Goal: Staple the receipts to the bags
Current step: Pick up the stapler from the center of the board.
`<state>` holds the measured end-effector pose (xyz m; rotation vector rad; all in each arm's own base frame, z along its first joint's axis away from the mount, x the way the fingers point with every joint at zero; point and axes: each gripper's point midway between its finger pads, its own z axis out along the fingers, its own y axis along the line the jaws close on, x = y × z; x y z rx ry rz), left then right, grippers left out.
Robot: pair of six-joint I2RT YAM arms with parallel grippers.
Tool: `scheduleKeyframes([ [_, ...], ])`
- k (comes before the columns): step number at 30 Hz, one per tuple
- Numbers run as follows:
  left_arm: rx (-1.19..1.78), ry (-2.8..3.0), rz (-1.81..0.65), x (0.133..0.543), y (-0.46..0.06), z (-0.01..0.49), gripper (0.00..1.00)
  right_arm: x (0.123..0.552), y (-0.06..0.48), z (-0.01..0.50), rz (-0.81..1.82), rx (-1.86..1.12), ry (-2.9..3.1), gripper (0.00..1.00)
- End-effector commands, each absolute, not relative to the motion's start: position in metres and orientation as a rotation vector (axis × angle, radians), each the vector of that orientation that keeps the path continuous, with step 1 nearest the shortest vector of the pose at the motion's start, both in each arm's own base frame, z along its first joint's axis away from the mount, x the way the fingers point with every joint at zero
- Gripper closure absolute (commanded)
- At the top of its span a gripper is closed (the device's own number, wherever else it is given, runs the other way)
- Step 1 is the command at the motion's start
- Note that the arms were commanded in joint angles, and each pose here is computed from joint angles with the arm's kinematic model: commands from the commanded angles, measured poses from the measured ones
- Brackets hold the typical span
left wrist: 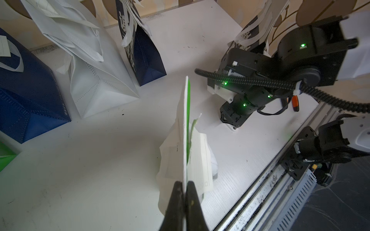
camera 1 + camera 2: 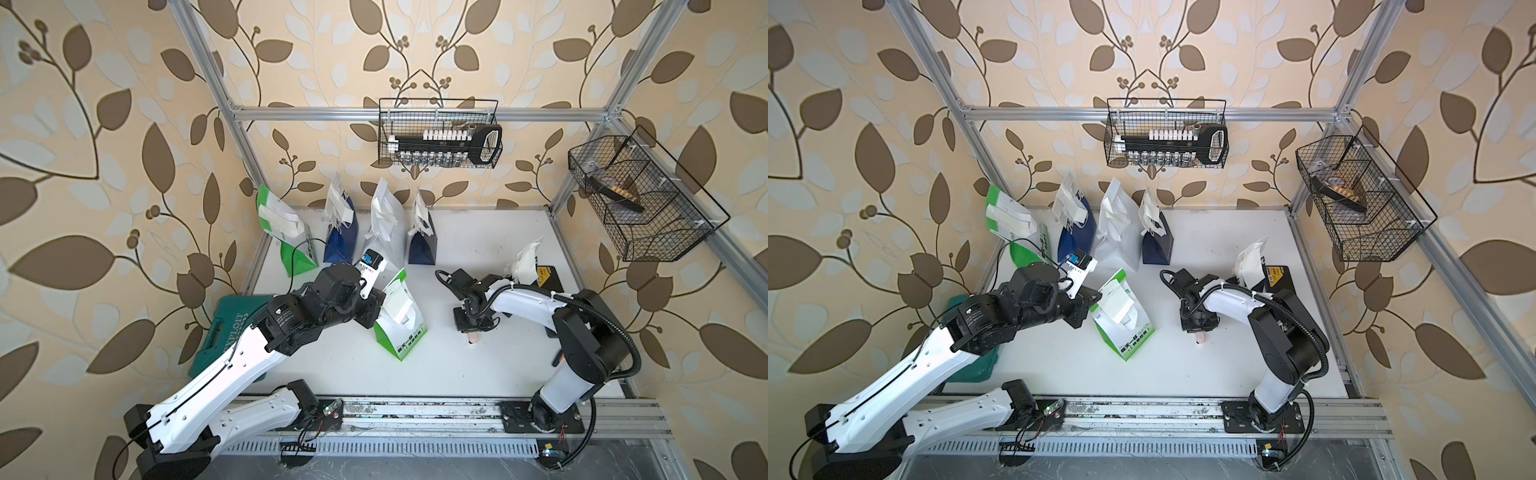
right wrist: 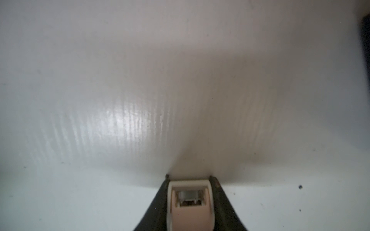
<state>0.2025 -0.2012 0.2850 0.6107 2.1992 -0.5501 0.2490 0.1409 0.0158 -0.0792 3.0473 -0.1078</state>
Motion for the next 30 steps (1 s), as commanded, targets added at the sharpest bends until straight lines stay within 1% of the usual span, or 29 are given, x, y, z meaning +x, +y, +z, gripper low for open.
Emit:
scheduleKeyframes([
  [1,0.601,2.160,-0.571,0.203,-0.201,0.293,1.00,0.254,0.144,0.020,-0.100,-0.093,3.043,0.83],
  [5,0.593,2.170,-0.562,0.204,-0.201,0.290,1.00,0.271,0.153,0.055,-0.015,-0.094,2.934,0.91],
  [8,0.571,2.176,-0.567,0.206,-0.201,0.289,1.00,0.284,0.164,0.096,0.088,-0.104,2.820,0.99],
  [11,0.537,2.163,-0.572,0.207,-0.199,0.291,1.00,0.293,0.181,0.154,0.234,-0.138,2.645,1.00],
  [14,0.511,2.140,-0.600,0.207,-0.199,0.296,1.00,0.293,0.210,0.225,0.457,-0.188,2.396,1.00],
  [17,0.480,2.152,-0.618,0.208,-0.200,0.294,1.00,0.278,0.247,0.307,0.701,-0.245,2.105,1.00],
  [20,0.450,2.159,-0.640,0.208,-0.201,0.293,1.00,0.260,0.276,0.367,0.885,-0.276,1.875,1.00],
  [23,0.425,2.169,-0.660,0.209,-0.203,0.295,1.00,0.255,0.299,0.398,1.039,-0.258,1.758,1.00],
  [26,0.394,2.200,-0.643,0.213,-0.203,0.292,1.00,0.260,0.321,0.408,1.166,-0.226,1.715,1.00],
  [30,0.362,2.214,-0.671,0.213,-0.205,0.293,1.00,0.267,0.340,0.408,1.241,-0.207,1.708,1.00],
])
